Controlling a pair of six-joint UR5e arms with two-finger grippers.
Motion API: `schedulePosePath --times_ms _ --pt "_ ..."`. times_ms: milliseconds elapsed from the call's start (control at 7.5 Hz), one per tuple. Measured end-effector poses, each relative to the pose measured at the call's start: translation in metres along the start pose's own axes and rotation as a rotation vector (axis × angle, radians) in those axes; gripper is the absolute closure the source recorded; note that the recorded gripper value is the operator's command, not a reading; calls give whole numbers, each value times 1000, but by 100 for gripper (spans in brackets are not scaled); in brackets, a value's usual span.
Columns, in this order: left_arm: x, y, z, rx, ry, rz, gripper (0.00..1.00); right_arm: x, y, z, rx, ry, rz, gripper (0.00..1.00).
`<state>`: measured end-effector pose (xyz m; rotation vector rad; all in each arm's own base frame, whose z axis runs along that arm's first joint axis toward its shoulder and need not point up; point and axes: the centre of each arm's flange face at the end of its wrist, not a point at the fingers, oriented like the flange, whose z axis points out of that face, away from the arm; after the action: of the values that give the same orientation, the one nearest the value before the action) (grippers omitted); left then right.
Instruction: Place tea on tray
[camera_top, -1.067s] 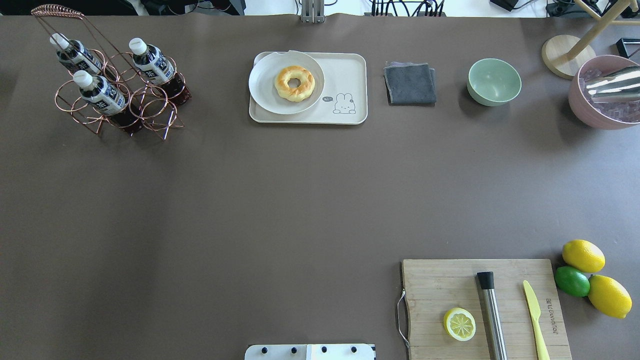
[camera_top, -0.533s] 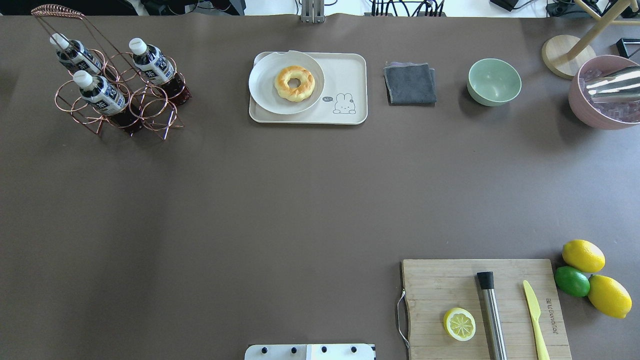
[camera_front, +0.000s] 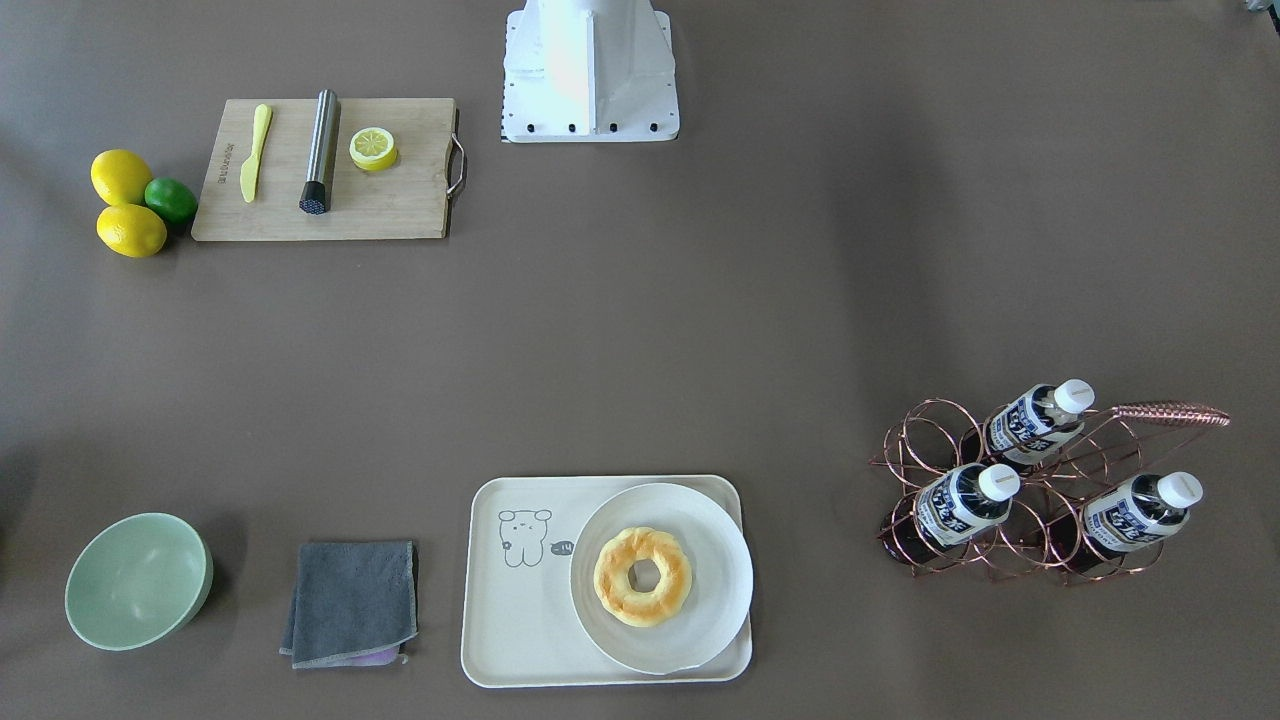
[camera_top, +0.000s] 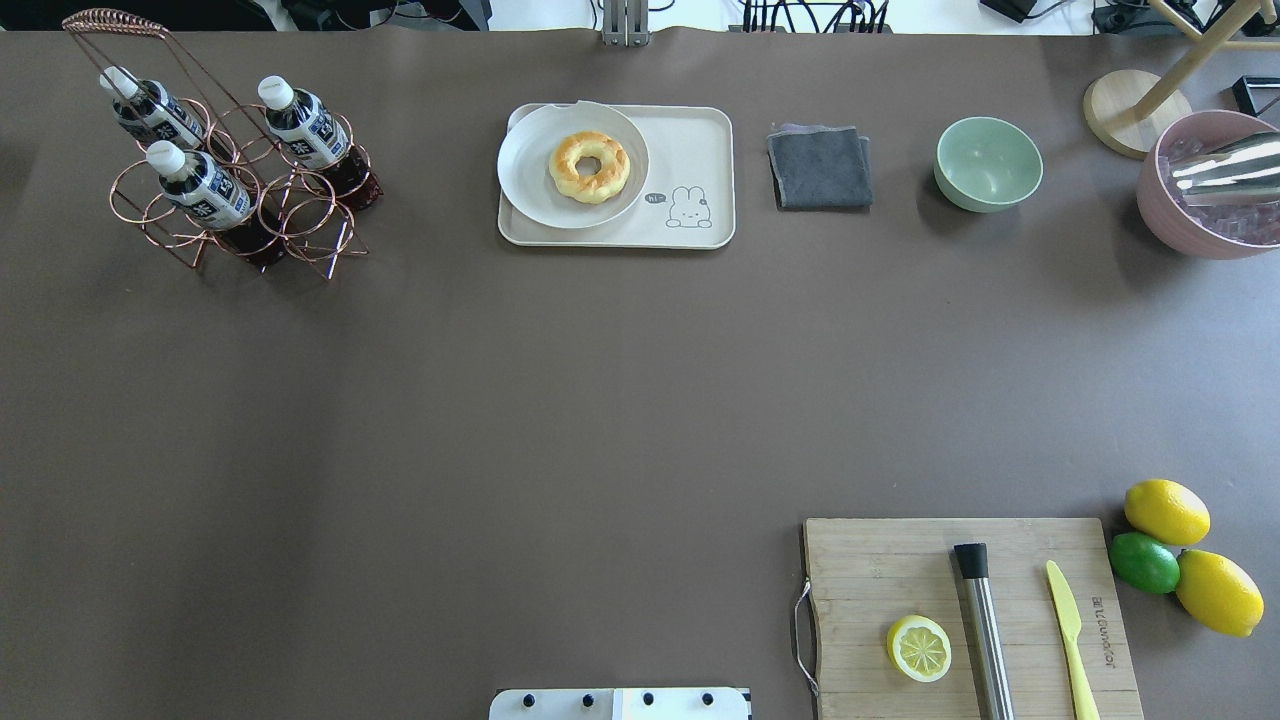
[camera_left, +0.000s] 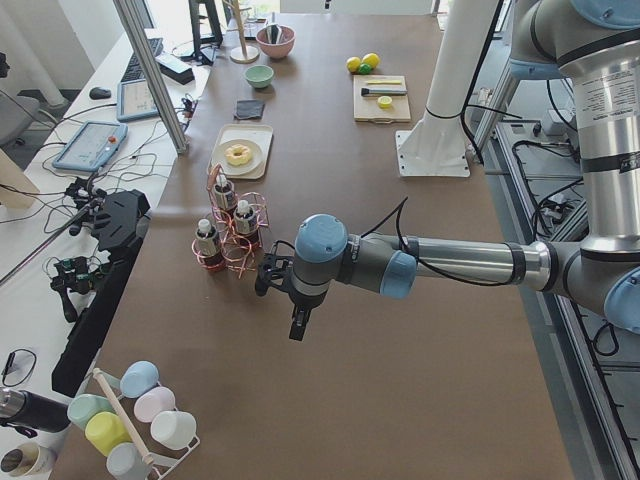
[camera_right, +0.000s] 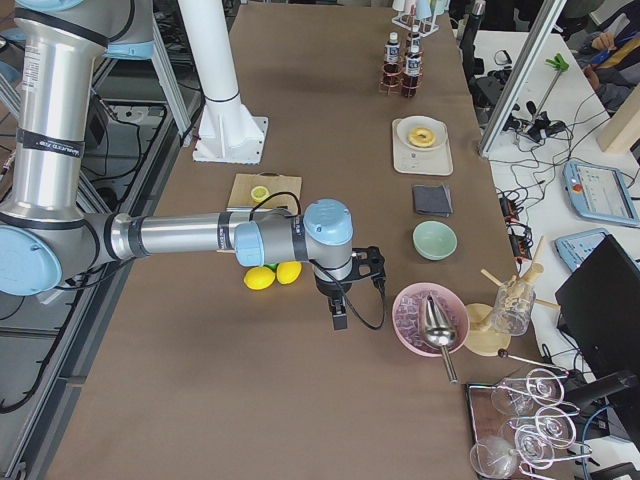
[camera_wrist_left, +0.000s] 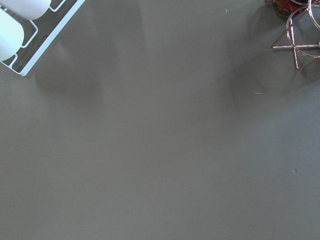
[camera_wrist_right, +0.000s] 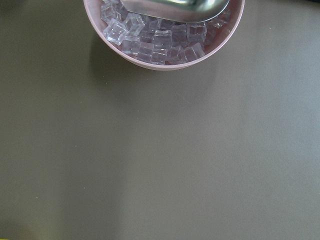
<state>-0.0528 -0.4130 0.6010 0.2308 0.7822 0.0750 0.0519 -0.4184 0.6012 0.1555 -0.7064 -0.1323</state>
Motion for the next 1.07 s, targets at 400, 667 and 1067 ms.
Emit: schedulePosePath --times_ms 400,667,1067 --pt "3 -2 3 -4 3 7 3 0 -1 2 -5 -1 0 0" --pt "5 -3 2 -1 4 10 3 -1 -3 2 -4 1 -6 0" --pt "10 -13 -3 13 6 21 3 -3 -5 2 -2 2 -9 0"
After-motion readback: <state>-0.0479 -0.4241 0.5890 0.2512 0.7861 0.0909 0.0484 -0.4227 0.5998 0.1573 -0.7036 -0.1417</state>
